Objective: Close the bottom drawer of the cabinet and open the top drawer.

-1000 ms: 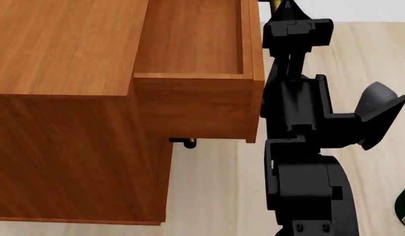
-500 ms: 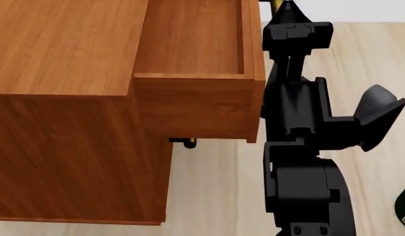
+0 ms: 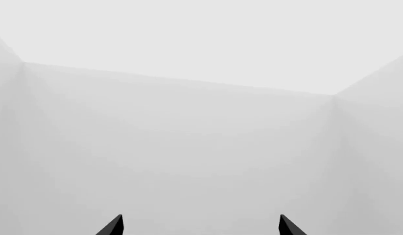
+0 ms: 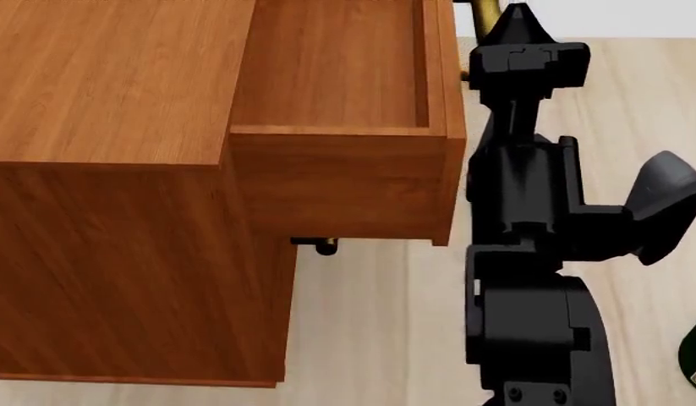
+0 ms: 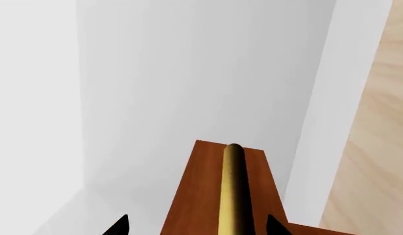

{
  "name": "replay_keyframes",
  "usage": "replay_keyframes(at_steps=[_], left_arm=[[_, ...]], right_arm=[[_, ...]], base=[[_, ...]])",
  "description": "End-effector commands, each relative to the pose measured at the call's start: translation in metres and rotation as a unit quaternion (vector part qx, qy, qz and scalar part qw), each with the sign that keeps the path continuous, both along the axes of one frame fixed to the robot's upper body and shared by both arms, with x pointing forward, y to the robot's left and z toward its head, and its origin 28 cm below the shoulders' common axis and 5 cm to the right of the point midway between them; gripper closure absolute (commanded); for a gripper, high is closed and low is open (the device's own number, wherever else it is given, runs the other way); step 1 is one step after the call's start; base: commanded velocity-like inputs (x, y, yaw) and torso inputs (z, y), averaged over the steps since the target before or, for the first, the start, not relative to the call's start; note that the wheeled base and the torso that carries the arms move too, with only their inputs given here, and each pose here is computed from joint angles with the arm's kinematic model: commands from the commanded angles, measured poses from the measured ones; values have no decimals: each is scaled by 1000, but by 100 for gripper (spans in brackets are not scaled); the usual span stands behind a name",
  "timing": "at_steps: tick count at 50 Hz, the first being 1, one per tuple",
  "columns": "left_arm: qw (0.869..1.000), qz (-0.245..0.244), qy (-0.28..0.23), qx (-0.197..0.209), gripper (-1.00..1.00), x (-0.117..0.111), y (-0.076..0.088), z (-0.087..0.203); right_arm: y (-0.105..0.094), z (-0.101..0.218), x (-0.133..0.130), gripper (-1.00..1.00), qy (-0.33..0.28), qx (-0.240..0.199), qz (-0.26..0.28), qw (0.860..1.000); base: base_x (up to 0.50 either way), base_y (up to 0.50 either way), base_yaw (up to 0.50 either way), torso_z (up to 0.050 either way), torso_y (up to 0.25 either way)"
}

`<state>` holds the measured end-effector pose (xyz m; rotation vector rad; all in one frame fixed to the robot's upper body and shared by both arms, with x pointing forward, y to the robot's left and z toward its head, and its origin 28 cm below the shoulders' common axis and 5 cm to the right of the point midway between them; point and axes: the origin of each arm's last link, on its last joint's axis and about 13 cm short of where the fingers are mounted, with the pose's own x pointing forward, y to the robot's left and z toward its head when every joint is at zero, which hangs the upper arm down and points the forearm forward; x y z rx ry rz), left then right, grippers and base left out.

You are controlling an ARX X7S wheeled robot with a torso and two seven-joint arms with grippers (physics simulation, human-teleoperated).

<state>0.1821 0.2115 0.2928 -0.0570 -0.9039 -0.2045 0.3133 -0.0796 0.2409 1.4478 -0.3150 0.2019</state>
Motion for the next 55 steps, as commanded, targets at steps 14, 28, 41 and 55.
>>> replay_keyframes(at_steps=[14,28,41,55], left_arm=[[1000,0,-1,-1,-100,-2,1,1],[1000,0,-2,-1,-100,-3,0,2],[1000,-4,-2,1,-100,-3,-3,2],[1000,-8,1,2,-100,-2,-4,0]], right_arm=[[-4,-12,6,-100,16,3,-9,1000],[-18,-8,-2,-100,12,6,-37,999],[-32,-1,-17,-100,16,-33,-76,996],[-35,21,-20,-100,46,-208,-116,970]], base=[[0,0,0,0,0],[0,0,0,0,0],[0,0,0,0,0],[0,0,0,0,0]])
